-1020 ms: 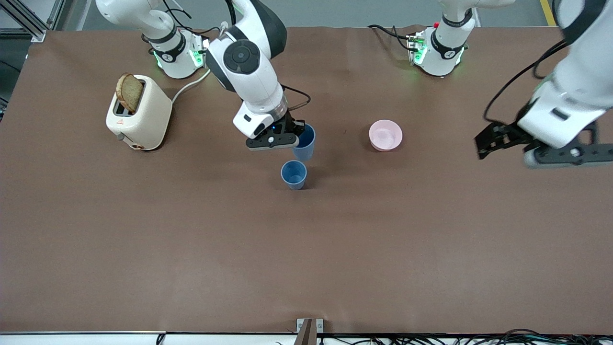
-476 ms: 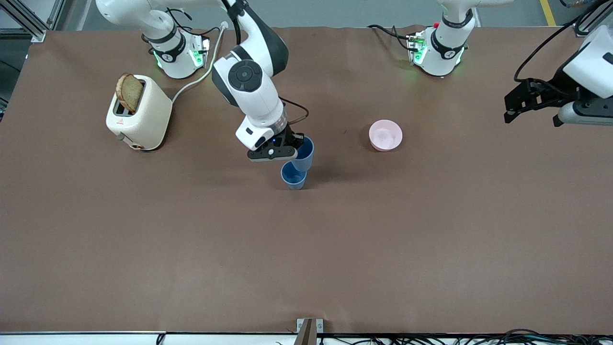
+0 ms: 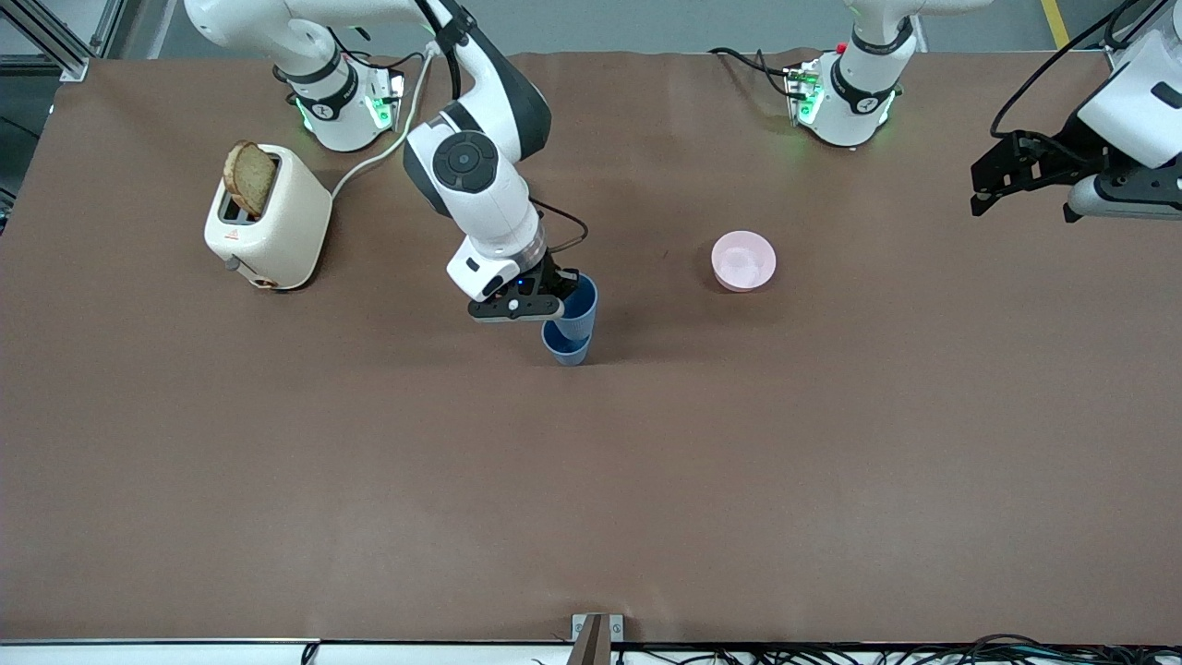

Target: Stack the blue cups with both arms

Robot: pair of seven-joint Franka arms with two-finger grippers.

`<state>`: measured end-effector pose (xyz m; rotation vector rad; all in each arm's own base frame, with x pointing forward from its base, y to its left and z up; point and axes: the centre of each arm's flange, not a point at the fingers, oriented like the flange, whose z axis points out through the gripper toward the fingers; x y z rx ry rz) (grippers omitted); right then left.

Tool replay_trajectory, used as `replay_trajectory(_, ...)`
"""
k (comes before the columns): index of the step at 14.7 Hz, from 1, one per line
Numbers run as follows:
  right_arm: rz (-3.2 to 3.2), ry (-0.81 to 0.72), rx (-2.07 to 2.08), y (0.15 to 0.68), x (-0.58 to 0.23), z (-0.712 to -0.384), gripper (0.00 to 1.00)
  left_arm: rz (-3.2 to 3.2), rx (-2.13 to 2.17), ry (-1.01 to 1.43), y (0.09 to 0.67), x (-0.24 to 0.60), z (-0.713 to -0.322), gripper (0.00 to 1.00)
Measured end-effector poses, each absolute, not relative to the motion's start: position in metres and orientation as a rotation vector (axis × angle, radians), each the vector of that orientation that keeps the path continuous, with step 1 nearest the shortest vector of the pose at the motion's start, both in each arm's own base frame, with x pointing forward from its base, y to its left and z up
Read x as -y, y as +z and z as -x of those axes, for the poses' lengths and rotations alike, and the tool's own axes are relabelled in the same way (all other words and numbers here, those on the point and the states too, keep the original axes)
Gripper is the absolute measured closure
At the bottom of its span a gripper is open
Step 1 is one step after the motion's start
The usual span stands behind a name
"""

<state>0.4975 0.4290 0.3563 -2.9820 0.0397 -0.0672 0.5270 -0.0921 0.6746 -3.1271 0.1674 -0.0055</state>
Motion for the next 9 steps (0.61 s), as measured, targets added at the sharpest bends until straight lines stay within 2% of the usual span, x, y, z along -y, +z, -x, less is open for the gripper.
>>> replay_trajectory(9,3.007,-0.034,-0.088,0.333,-0.413,-0.510,0.94,3.124,-0.105,-0.023,0.683,0.070,-0.508,0.00)
